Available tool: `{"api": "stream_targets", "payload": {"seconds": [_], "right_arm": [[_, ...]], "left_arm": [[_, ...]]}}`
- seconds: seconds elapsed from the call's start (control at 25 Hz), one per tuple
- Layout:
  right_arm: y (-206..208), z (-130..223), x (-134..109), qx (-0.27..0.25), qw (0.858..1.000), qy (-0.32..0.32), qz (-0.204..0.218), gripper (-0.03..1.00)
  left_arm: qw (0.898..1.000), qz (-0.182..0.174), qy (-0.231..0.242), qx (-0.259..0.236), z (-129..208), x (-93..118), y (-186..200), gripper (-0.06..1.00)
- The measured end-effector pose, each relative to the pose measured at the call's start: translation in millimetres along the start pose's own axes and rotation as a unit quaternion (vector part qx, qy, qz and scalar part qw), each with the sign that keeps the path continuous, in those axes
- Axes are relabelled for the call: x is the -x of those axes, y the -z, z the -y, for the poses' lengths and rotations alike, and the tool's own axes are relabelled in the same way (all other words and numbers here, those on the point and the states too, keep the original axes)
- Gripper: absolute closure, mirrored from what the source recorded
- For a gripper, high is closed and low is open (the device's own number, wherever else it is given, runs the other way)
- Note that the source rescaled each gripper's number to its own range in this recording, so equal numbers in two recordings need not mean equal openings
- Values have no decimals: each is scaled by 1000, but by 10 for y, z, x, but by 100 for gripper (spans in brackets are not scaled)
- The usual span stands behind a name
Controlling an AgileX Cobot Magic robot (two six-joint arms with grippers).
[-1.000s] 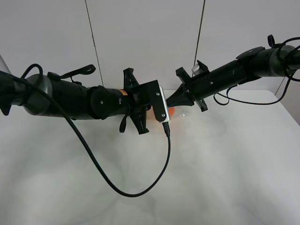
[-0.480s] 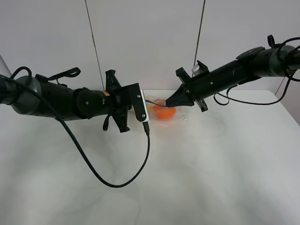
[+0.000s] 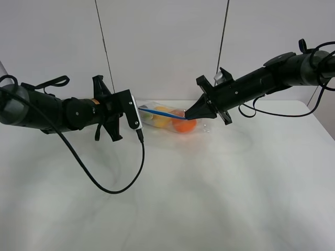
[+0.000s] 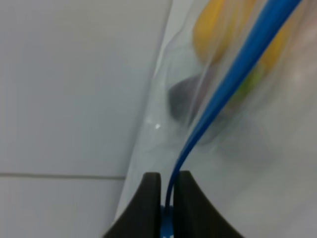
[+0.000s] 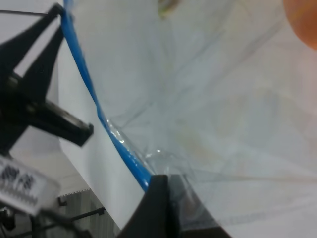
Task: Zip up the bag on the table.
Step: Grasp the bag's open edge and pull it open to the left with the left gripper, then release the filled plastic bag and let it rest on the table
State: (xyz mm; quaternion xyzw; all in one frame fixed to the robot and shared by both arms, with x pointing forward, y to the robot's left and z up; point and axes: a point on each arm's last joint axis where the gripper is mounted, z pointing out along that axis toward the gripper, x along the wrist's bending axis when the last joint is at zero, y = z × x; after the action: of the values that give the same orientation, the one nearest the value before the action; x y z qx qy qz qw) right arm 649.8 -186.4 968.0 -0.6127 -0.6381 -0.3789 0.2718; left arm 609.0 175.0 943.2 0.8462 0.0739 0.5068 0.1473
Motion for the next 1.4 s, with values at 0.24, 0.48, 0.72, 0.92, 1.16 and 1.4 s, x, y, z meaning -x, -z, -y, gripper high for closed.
{"api": "stream_targets", "payload": {"seconds": [0.24, 0.48, 0.72, 0.92, 1.16, 1.4], "right_arm": [[0, 3, -2, -2, 1000, 0, -1, 97], [0, 8, -2, -4, 1000, 0, -1, 97], [-27, 18, -25, -7, 1000, 2, -3, 97], [-27, 15, -28, -6, 1000, 1, -5, 97], [-19, 33, -5, -16, 1000, 7, 5, 97], [-19, 39, -5, -20, 1000, 8, 5, 97]], "left_arm": [[999, -14, 13, -33, 296, -131, -26, 94], [999, -22, 2, -45, 457, -203, -31, 94], [999, -22, -9, -44, 489, -219, -32, 94], [999, -22, -7, -45, 500, -223, -32, 94], [997, -37, 62, -35, 544, -269, -33, 63], [986, -52, 151, -49, 761, -353, -22, 2]]}}
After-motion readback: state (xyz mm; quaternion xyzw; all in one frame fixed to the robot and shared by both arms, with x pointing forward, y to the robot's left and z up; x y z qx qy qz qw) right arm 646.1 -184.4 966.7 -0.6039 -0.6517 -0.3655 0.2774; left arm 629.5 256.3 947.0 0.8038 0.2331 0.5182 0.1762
